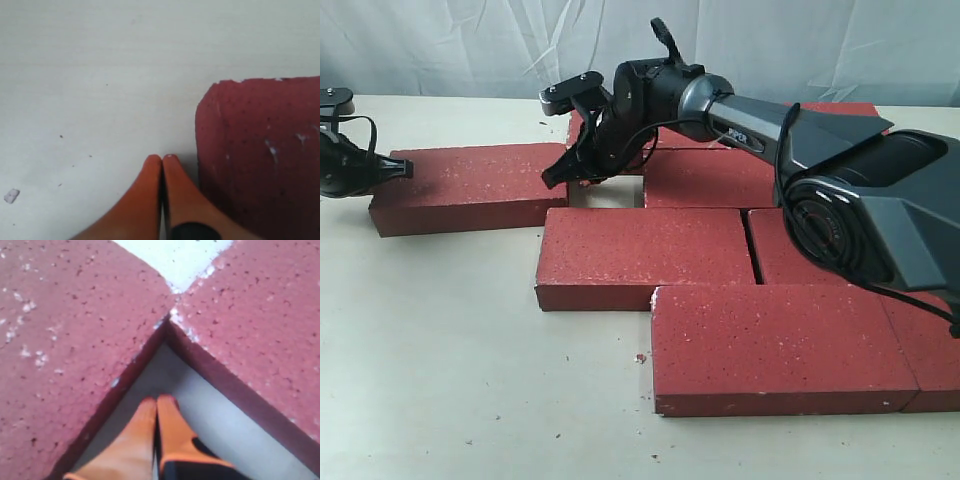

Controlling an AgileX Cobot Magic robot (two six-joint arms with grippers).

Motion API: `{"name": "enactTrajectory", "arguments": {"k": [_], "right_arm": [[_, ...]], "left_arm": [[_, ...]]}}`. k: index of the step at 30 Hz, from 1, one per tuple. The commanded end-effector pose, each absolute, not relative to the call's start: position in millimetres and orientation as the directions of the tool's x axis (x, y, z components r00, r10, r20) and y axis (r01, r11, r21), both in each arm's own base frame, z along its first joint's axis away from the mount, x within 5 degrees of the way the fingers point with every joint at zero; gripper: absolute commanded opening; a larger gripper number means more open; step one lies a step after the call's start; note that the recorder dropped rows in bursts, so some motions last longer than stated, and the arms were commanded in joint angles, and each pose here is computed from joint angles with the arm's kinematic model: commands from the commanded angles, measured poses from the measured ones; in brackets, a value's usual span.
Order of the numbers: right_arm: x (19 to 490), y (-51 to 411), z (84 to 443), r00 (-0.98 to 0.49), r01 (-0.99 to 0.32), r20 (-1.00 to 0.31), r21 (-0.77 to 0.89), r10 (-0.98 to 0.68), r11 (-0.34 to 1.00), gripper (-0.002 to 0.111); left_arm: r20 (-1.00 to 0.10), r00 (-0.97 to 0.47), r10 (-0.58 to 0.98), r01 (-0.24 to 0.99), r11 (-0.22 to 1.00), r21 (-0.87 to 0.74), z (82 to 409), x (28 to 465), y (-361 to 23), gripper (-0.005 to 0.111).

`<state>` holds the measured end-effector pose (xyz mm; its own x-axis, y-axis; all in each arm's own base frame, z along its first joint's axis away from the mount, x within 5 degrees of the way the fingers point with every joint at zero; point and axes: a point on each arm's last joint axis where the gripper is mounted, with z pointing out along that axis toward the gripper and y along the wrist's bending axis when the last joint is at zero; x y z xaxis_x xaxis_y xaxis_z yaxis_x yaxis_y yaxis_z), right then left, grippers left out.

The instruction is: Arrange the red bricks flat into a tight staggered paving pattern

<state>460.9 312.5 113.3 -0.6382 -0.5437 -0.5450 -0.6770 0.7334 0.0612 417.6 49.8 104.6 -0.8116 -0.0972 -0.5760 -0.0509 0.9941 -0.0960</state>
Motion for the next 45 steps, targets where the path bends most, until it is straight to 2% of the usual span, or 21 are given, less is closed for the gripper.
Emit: {"name": "enactTrajectory", "arguments": {"k": [1,5,15,32,37,40,45], "right_arm": [[458,320,120,-0.609,-0.701,-0.573,0.064,-0.549,0.71,-0.001],[454,326,121,-0.596,-0.717,-0.568,0.058,-0.568,0.694,-0.001],[441,331,150,-0.565,-0.751,-0.551,0.036,-0.614,0.659,-0.001],[435,323,142,-0.563,-0.78,-0.442,0.004,-0.698,0.626,-0.001],[442,318,145,-0.512,-0.784,-0.441,-0.11,-0.737,0.611,-0.001],[447,310,149,-0.539,-0.737,-0.426,-0.18,-0.727,0.652,-0.001],[448,308,150,-0.554,-0.718,-0.424,-0.194,-0.717,0.669,-0.001]], "left_arm": [[-0.579,-0.809,-0.1,-0.055,0.994,-0.095,105,418,52,0.0],[-0.579,-0.809,-0.1,-0.055,0.994,-0.095,105,418,52,0.0],[-0.584,-0.806,-0.095,-0.049,0.994,-0.094,109,418,52,0.0],[-0.576,-0.812,-0.094,-0.045,0.994,-0.1,109,417,51,0.0],[-0.579,-0.81,-0.095,-0.046,0.994,-0.098,109,418,51,0.0],[-0.594,-0.799,-0.093,-0.055,0.995,-0.083,109,419,53,0.0],[-0.599,-0.794,-0.105,-0.064,0.994,-0.089,110,420,51,0.0]]}}
